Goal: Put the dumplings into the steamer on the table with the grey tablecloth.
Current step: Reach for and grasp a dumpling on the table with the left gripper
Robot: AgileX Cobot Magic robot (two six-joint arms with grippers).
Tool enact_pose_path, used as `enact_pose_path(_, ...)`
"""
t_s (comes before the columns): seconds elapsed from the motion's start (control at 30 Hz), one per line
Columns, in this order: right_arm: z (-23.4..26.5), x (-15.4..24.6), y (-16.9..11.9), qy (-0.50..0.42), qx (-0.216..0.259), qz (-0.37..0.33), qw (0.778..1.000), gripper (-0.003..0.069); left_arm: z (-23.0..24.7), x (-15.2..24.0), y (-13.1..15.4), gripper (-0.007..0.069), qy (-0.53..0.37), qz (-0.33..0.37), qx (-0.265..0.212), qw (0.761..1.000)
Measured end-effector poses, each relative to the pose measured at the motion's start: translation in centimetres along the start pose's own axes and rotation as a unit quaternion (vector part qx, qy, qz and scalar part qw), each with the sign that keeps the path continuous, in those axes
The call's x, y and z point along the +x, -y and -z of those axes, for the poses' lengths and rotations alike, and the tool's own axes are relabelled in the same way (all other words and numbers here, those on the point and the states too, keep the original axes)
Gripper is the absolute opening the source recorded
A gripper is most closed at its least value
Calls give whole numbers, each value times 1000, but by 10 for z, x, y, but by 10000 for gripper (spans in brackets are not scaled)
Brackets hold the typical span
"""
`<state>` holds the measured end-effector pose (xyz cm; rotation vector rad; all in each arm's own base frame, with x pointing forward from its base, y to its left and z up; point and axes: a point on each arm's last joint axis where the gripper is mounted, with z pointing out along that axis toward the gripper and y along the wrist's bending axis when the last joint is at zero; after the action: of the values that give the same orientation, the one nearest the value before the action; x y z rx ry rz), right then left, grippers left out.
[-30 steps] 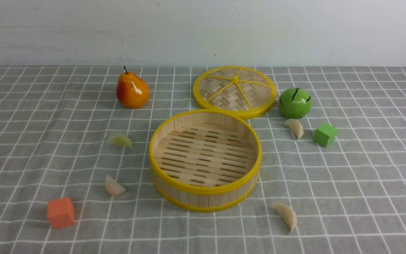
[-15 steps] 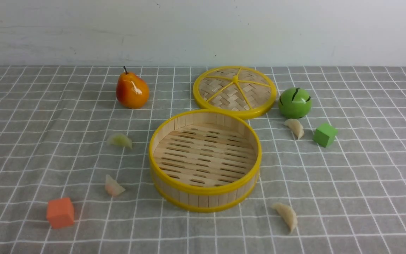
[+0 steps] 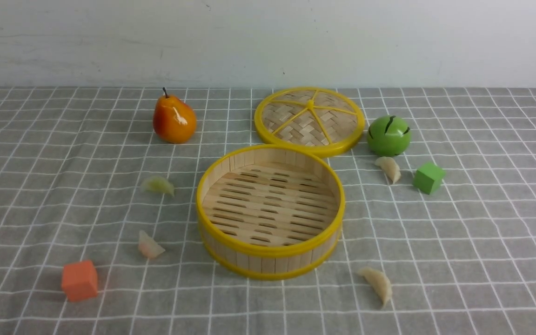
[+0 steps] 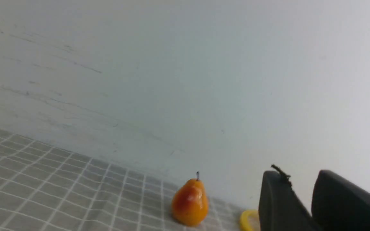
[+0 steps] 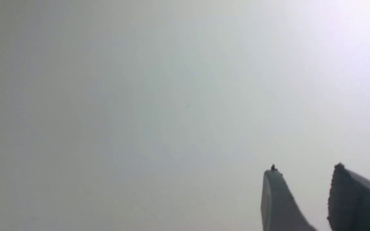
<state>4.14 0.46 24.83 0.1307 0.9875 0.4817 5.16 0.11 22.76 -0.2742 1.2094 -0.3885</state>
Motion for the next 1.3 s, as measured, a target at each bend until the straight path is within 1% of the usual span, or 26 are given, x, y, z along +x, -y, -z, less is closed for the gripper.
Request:
enact_pose_path(0.03, 0, -2, -1, 12, -5, -27, 1000, 239, 0, -2, 0, 162, 9, 34, 2, 999)
enact_pose_path(0.1, 0, -5, -1, 25, -7, -59, 998, 235, 0, -7, 3, 135, 24, 69, 10, 997)
enact_pose_path(0.17, -1, -6, 0, 24, -1, -74, 997, 218, -2, -18, 9, 91, 36, 66, 22, 997)
enact_pose_path(0.23, -10, -11, -2, 5, 11, -85, 996, 166, -5, -44, 23, -5, 50, 44, 39, 997)
enact_pose_path(0.3, -21, -19, -6, -14, 17, -83, 996, 94, -12, -64, 33, -14, 47, 33, 40, 998)
enact_pose_path(0.33, -32, -27, -11, -29, 15, -60, 998, 41, -22, -78, 40, -15, 26, 28, 31, 999)
enact_pose_path(0.37, -36, -29, -13, -36, 15, -50, 998, 25, -25, -85, 43, -15, 25, 28, 30, 999)
enact_pose_path(0.4, -49, -34, -17, -71, 17, -7, 997, -8, -41, -90, 47, -15, -1, 23, 18, 1000)
enact_pose_path(0.5, -75, -35, -19, -143, 24, 84, 986, -15, -73, -92, 49, -15, -48, 21, -5, 999)
enact_pose_path(0.57, -93, -23, -15, -229, 35, 151, 961, -10, -104, -77, 43, -15, -100, 35, -33, 994)
enact_pose_path(0.6, -101, -15, -11, -263, 42, 166, 949, -8, -114, -71, 40, -15, -126, 42, -47, 990)
enact_pose_path(0.63, -106, -6, -7, -315, 54, 178, 931, -6, -126, -62, 36, -15, -162, 49, -68, 983)
enact_pose_path(0.7, -110, 5, -2, -367, 67, 179, 910, -5, -139, -49, 32, -15, -216, 54, -96, 970)
enact_pose_path(0.73, -114, 14, 2, -413, 79, 176, 890, -5, -153, -38, 29, -15, -281, 53, -126, 950)
enact_pose_path(0.8, -116, 31, 6, -493, 95, 164, 849, -5, -175, -22, 31, -15, -368, 47, -156, 915)
enact_pose_path(0.83, -118, 36, 8, -516, 102, 159, 836, -5, -183, -17, 32, -15, -395, 42, -164, 903)
enact_pose_path(0.87, -119, 45, 9, -546, 107, 152, 817, -5, -192, -9, 36, -15, -426, 33, -167, 888)
enact_pose_path(0.93, -122, 58, 10, -582, 110, 139, 794, -5, -213, 5, 43, -15, -461, 15, -158, 873)
enact_pose_path(1.0, -126, 67, 8, -599, 106, 131, 783, -3, -230, 20, 48, -11, -482, 7, -150, 863)
enact_pose_path(1.1, -136, 74, 1, -620, 85, 133, 768, -3, -256, 49, 52, 53, -513, 7, -150, 845)
enact_pose_path(1.13, -139, 77, -3, -630, 74, 138, 761, -2, -270, 64, 52, 103, -525, 6, -155, 837)
enact_pose_path(1.17, -141, 78, -5, -634, 67, 141, 758, -1, -275, 70, 51, 132, -531, 5, -157, 833)
enact_pose_path(1.2, -142, 79, -7, -638, 61, 142, 754, -1, -283, 79, 49, 174, -537, 4, -160, 828)
enact_pose_path(1.23, -143, 81, -9, -642, 55, 145, 751, -1, -292, 89, 48, 230, -543, 3, -164, 824)
enact_pose_path(1.27, -143, 83, -11, -647, 48, 147, 746, -1, -305, 102, 46, 308, -549, 2, -167, 819)
enact_pose_path(1.3, -143, 83, -11, -647, 47, 148, 746, -1, -312, 112, 44, 350, -553, 1, -170, 816)
